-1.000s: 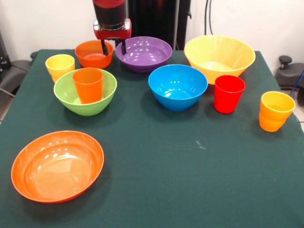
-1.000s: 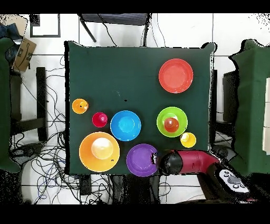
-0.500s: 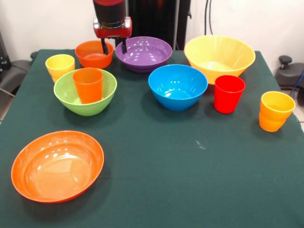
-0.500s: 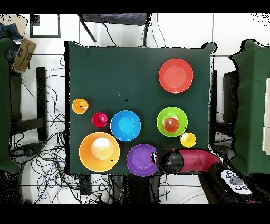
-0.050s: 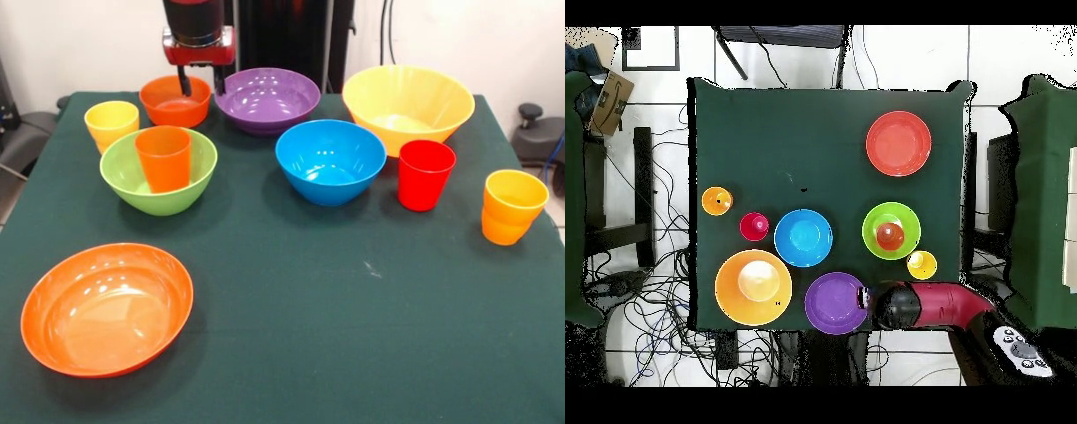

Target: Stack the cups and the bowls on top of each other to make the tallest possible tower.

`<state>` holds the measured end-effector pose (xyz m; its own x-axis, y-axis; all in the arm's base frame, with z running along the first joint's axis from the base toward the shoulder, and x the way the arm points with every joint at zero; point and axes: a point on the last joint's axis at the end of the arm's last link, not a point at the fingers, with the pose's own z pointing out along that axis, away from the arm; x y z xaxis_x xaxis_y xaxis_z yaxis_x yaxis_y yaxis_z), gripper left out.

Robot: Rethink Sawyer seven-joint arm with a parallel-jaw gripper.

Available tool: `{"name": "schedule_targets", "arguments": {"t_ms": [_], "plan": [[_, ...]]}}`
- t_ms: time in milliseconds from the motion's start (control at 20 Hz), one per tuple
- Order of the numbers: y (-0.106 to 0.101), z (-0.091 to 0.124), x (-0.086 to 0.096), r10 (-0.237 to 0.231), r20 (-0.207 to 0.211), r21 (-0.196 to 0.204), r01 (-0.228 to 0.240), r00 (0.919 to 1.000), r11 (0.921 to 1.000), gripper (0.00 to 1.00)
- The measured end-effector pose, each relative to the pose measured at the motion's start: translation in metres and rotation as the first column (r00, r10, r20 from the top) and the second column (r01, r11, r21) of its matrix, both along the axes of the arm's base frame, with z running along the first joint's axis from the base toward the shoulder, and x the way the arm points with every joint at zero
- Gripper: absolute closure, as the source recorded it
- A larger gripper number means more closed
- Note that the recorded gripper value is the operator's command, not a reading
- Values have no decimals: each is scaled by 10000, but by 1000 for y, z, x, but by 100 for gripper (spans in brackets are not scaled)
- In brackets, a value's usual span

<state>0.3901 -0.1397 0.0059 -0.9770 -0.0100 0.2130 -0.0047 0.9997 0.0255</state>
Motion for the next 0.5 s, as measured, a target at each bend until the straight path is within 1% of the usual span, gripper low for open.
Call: {"name": "schedule_targets", "arguments": {"t_ms": [300,500], "plan": [[-2,0,-1,-36,-9,-17,36,10000,10000,0],[-3,-1,-5,-70,-99,-41,69,9999,10000,0]]}}
